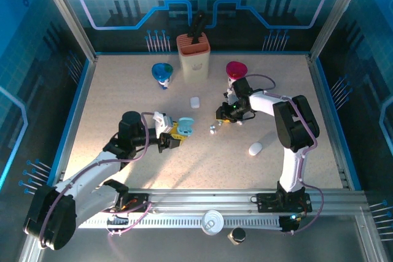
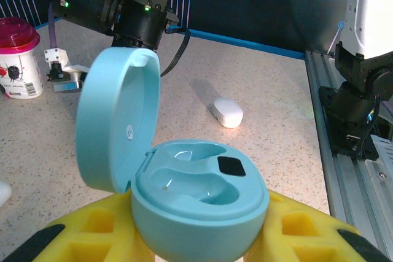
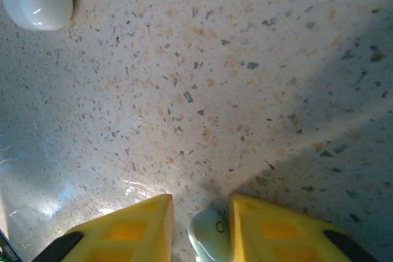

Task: Insert the wireless bluetooth earbuds into the charging case

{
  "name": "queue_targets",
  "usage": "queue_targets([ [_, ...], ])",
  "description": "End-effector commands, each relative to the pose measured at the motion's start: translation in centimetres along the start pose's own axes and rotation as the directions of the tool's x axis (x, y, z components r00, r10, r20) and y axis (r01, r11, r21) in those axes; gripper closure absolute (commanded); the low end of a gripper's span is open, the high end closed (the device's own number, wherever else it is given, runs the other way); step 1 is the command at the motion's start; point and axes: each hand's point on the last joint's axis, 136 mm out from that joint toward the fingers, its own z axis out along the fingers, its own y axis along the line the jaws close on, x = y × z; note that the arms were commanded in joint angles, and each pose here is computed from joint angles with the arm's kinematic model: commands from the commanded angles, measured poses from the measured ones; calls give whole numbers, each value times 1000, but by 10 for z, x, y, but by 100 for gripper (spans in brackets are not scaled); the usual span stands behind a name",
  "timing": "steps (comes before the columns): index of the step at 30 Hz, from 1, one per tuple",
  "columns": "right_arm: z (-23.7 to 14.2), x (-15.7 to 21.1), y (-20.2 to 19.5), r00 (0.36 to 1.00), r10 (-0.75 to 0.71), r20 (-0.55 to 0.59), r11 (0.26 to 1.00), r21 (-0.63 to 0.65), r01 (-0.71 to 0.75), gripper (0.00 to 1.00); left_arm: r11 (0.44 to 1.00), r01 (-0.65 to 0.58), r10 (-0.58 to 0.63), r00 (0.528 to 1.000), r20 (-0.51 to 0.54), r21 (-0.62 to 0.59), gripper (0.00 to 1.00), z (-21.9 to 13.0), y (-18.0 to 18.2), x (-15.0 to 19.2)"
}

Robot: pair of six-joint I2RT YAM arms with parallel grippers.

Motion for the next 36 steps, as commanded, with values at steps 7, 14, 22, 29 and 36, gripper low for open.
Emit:
queue_targets([
  [7, 1, 19, 8, 999, 11, -47, 999, -50, -13, 70, 998, -54, 54, 998, 24, 10, 67, -4, -2, -12],
  [14, -1, 26, 11, 999, 5, -49, 998, -68, -9, 69, 998, -57, 56, 998, 22, 10, 67, -4, -2, -11],
  [22, -2, 29, 13, 999, -2, -51, 997, -76, -2, 74, 998, -57, 56, 998, 22, 12, 67, -3, -2, -10],
  [29, -1, 29, 17, 998, -13, -55, 996, -92, 8, 77, 998, -60, 59, 998, 23, 12, 67, -3, -2, -10],
  [36, 5, 33, 18, 997, -20, -74, 995, -95, 13, 72, 998, -59, 58, 998, 21, 14, 67, -2, -1, -9],
])
